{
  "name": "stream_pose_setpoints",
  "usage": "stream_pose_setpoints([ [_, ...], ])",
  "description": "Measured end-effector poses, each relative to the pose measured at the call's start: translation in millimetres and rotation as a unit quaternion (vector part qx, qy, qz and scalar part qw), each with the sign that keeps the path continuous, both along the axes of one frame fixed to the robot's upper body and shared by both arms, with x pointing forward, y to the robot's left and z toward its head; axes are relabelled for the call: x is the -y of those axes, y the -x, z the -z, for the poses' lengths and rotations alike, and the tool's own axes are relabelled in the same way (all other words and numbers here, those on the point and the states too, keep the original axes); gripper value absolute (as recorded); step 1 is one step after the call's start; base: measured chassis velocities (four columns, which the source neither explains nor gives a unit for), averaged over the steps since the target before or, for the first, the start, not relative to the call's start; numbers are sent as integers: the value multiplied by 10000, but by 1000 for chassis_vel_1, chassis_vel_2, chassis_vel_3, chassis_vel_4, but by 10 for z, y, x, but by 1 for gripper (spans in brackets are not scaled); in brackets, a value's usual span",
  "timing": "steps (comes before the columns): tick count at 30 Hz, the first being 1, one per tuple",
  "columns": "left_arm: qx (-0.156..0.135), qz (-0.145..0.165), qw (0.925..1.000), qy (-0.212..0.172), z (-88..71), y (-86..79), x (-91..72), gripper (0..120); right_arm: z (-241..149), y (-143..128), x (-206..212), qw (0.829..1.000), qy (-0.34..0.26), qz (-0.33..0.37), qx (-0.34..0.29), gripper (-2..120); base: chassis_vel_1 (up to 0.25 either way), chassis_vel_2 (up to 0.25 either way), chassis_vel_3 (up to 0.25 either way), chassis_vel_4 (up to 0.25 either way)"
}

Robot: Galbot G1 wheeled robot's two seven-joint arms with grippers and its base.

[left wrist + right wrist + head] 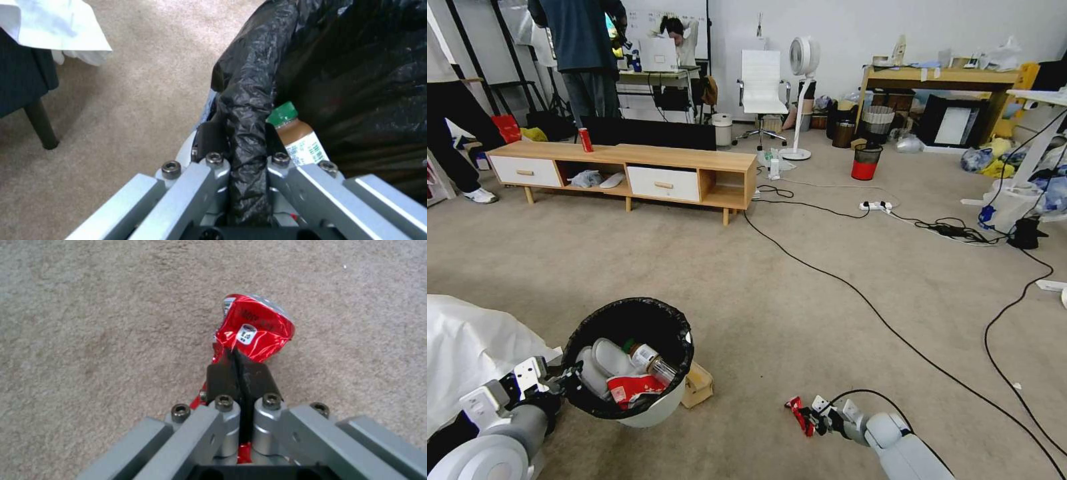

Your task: Pick up the trash bin and place the garbage on the floor into it.

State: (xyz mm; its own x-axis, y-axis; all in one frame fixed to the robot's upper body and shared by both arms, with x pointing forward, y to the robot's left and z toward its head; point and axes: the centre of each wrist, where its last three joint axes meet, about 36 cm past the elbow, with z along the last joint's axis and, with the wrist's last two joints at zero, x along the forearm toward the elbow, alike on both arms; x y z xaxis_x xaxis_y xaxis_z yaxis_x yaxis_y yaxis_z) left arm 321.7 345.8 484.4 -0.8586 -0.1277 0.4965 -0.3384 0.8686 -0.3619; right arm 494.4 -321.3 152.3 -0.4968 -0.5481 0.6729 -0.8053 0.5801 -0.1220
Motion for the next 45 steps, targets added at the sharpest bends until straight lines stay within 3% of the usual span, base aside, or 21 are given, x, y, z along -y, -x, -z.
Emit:
stream_pose_setpoints([
  [10, 0, -3, 10000, -14, 1, 6, -4, 3, 16, 22, -13, 10000, -42, 59, 21, 1, 0, 0, 0, 0],
  [18, 22, -3, 10000, -29, -12, 2, -8, 3, -2, 5, -12, 9999, -64, 107, 42, 33, 0, 0, 0, 0],
  [21, 23, -4, 10000, -30, -13, 2, -8, 3, -2, 4, -12, 9999, -66, 108, 43, 35, 0, 0, 0, 0],
  [23, 24, -6, 10000, -32, -13, 2, -10, 3, -8, -1, -3, 9999, -74, 123, 49, 50, 0, 0, 0, 0],
  [28, 25, -7, 10000, -30, -13, 2, -11, 3, -14, -5, 4, 9999, -72, 124, 54, 63, 0, 0, 0, 0],
  [29, 25, -8, 10000, -26, -11, 3, -9, 3, -18, -10, 9, 9999, -73, 129, 58, 73, 0, 0, 0, 0],
  [33, 28, -8, 10000, -19, -11, 2, -7, 3, -20, -16, 14, 9999, -76, 141, 58, 81, 0, 0, 0, 0],
  [36, 28, -10, 10000, -19, -10, 4, -7, 3, 16, 7, 7, 9998, -77, 183, 8, 98, 0, 0, 0, 0],
  [45, 39, -14, 10000, -47, -31, 35, -10, 3, 152, 100, -43, 9994, 24, 306, -136, 100, 0, 0, 0, 0],
])
